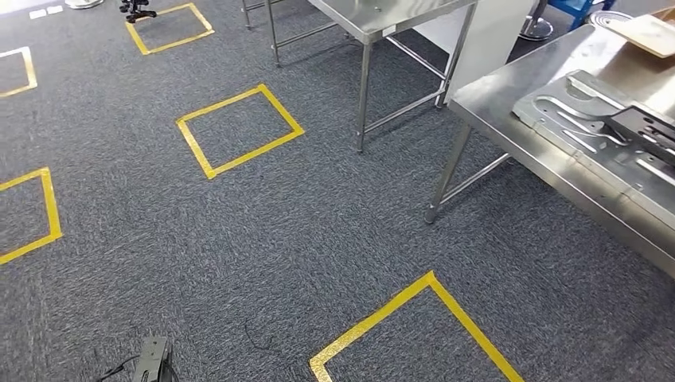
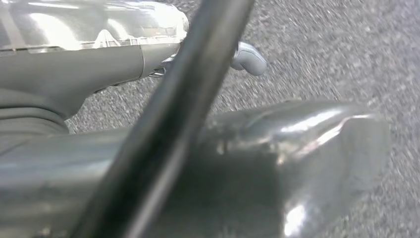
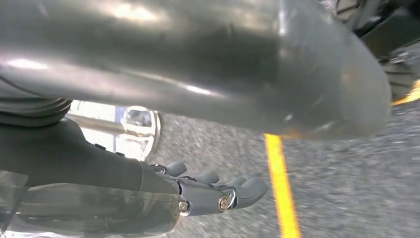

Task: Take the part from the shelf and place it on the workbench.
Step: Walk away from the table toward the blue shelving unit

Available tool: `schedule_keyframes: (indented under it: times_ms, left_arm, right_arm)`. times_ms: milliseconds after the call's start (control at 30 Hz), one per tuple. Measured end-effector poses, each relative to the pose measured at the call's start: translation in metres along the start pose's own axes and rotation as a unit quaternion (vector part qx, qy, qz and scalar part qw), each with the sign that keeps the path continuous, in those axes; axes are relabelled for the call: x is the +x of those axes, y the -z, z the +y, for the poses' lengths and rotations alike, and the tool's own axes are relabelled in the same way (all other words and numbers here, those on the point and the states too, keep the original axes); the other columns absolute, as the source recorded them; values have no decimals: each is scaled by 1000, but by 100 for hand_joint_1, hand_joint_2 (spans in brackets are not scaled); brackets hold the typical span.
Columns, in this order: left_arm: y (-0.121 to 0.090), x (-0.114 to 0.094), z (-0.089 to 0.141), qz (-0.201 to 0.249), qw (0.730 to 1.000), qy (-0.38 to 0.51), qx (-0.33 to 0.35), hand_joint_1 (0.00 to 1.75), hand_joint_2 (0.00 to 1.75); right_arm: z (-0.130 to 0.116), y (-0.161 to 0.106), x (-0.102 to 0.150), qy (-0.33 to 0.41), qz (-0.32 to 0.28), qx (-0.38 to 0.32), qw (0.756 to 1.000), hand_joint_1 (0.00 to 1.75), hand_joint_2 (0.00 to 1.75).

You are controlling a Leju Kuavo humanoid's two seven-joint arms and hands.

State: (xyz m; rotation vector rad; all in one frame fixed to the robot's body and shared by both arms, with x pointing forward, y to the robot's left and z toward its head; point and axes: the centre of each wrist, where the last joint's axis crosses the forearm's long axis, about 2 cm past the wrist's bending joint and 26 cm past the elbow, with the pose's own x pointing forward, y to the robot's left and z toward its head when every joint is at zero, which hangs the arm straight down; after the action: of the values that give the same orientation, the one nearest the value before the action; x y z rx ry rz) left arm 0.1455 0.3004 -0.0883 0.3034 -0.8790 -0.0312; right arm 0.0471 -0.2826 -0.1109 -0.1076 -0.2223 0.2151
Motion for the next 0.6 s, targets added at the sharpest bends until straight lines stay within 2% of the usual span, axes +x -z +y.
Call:
schedule_keyframes:
  times_ms: [100,167,467,600]
  left_arm:
    - [-1,-2,0,14,1000,7,-4,0,0]
    - [-5,-8,1,40,999,16,-7,0,0]
    - [-48,-62,0,185,981,50,-29,0,0]
    - [-56,-70,-3,207,976,53,-36,0,0]
  right_arm:
    - [-1,0,4,5,-2,-1,1000,0,0]
    - [-2,1,7,8,-4,-2,1000,0,0]
    - [2,-1,-3,23,12,-6,1000,0,0]
    - [1,0,-3,29,10,-9,999,0,0]
